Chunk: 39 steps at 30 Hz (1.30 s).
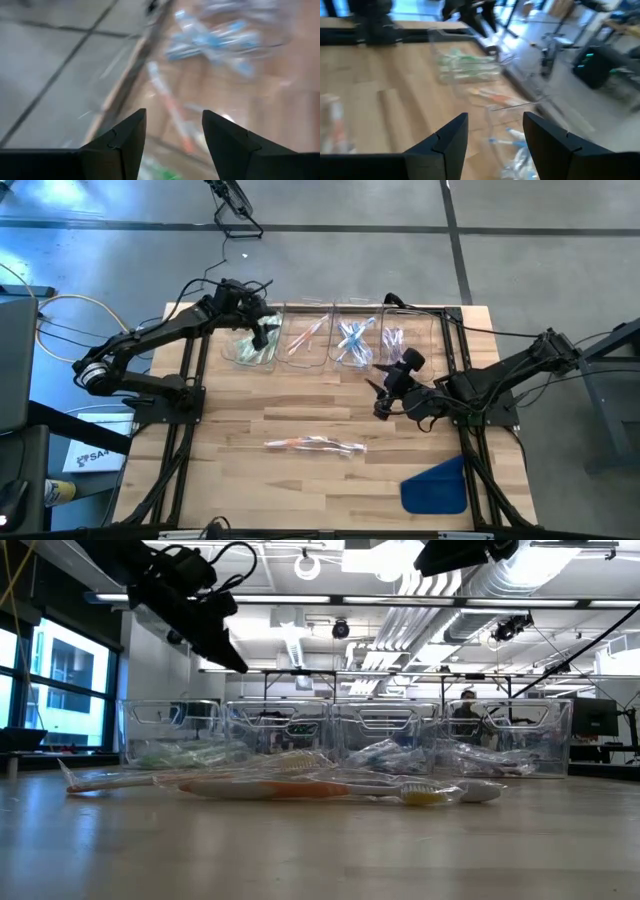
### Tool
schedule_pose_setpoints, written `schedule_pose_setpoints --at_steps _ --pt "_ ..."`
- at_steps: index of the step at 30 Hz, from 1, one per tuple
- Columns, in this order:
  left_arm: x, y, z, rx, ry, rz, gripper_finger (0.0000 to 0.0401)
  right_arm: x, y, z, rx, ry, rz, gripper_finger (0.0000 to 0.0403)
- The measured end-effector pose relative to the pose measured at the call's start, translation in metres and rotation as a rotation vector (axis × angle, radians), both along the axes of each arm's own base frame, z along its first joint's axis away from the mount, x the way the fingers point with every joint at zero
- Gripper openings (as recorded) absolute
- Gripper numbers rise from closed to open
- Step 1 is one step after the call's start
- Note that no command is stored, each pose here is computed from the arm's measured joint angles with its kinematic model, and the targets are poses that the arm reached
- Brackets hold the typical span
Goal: Pick & Place Toothbrushes
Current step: Put the orange toothbrush into the middle left transparent bin
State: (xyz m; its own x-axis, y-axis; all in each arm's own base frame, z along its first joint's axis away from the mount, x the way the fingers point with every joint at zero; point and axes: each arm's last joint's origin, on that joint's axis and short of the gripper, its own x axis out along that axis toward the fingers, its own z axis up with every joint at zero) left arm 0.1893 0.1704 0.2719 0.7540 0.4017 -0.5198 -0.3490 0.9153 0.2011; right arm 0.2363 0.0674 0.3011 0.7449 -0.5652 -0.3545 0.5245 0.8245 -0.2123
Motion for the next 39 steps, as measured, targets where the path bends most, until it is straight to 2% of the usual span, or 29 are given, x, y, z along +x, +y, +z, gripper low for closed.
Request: schedule_pose_setpoints --at_steps 4,8,11,17,24,27,33,39 --pt "0.001 -0.004 0.000 -0.050 -0.039 -0.111 0.0189 0.001 0.002 -0.001 0.048 0.019 0.071 0.0183" --pt "0.001 -0.004 -0.001 -0.116 -0.051 -0.083 0.0189 0.001 0.002 -0.001 0.048 0.017 0.071 0.0183" --pt "0.001 -0.004 -0.001 -0.117 -0.058 -0.080 0.0189 0.001 0.002 -0.001 0.048 0.016 0.069 0.0183" --pt "0.010 -0.017 0.001 -0.008 -0.025 -0.213 0.0182 0.001 0.002 -0.001 0.089 -0.013 0.049 0.0183" --pt "0.009 -0.053 0.026 0.154 -0.065 -0.338 0.0140 0.001 0.002 -0.001 0.125 -0.037 0.032 0.0183" --pt "0.002 -0.068 0.036 0.245 -0.047 -0.346 0.0122 0.001 0.002 -0.001 0.127 -0.039 0.030 0.0183" --pt "-0.013 -0.095 0.041 0.272 0.031 -0.339 0.0094 0.001 0.002 0.000 0.129 -0.047 0.029 0.0183" --pt "-0.015 -0.126 0.037 0.330 -0.032 -0.402 0.0070 0.001 0.002 0.000 0.129 -0.047 0.029 0.0183"
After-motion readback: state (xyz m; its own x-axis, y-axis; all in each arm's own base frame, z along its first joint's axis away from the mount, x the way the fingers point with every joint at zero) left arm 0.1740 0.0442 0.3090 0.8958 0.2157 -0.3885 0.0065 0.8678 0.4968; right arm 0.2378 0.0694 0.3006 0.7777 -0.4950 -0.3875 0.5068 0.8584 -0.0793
